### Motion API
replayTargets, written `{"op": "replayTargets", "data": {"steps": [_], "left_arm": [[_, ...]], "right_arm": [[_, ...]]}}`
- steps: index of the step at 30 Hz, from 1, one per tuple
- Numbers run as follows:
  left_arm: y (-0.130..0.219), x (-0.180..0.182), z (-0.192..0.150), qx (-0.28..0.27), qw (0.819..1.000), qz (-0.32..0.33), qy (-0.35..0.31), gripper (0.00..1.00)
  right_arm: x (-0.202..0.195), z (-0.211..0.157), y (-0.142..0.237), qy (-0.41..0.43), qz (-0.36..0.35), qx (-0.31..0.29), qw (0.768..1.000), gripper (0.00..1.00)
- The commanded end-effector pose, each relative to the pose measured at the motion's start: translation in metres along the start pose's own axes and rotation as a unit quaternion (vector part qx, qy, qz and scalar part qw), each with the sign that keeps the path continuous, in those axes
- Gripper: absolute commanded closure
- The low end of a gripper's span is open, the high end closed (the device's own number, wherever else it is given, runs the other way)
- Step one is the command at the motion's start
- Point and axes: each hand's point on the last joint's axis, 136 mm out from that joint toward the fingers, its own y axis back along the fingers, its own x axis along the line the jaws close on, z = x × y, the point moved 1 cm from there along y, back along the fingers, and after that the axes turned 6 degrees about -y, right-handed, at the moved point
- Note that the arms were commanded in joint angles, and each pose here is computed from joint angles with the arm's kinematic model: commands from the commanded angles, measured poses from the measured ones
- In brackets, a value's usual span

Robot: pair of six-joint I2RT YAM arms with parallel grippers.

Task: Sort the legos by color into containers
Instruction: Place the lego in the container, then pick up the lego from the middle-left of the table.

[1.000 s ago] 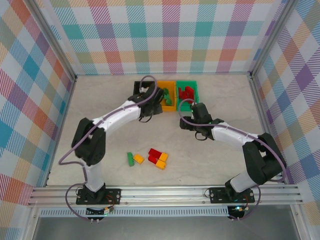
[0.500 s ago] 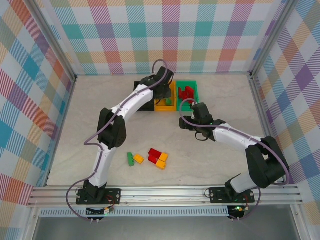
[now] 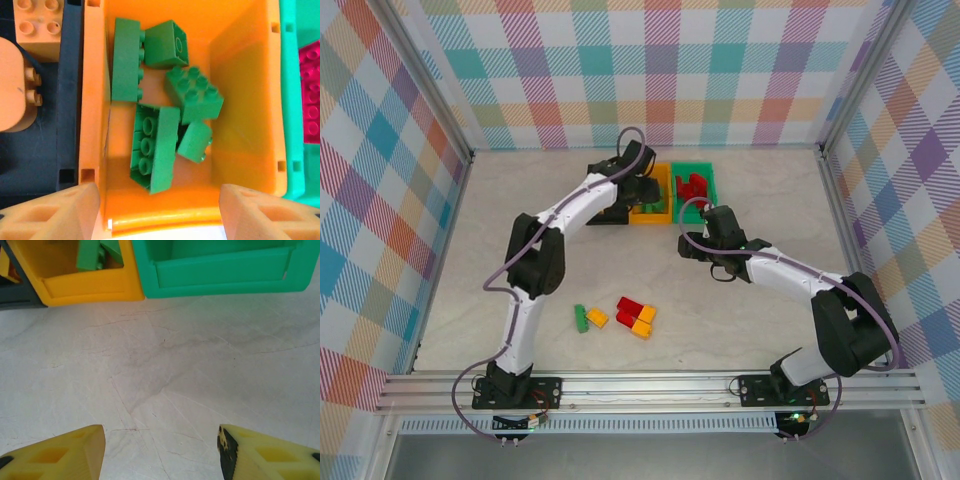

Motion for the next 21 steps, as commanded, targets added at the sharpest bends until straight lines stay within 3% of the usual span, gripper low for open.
{"op": "replayTargets", "data": {"steps": [1, 8, 16, 21], "left_arm": [[0.043, -0.008, -0.011, -0.032, 0.999, -0.028, 0.008, 0.35], [0.076, 0.028, -0.111, 0.014, 1.0, 0.006, 0.012, 0.35], [0.111, 0.086, -0.231, 0.125, 0.988, 0.085, 0.024, 0.37], [0.137, 0.133, -0.264, 0.143, 0.972, 0.185, 0.026, 0.41]], "right_arm": [[0.005, -0.001, 0.0, 0.002, 0.014, 0.0, 1.0, 0.38], [0.007, -0.004, -0.005, 0.0, 0.018, 0.01, 1.0, 0.38], [0.008, -0.009, -0.014, -0.003, 0.023, 0.025, 0.999, 0.38], [0.009, -0.012, -0.018, -0.004, 0.025, 0.034, 0.999, 0.38]]}}
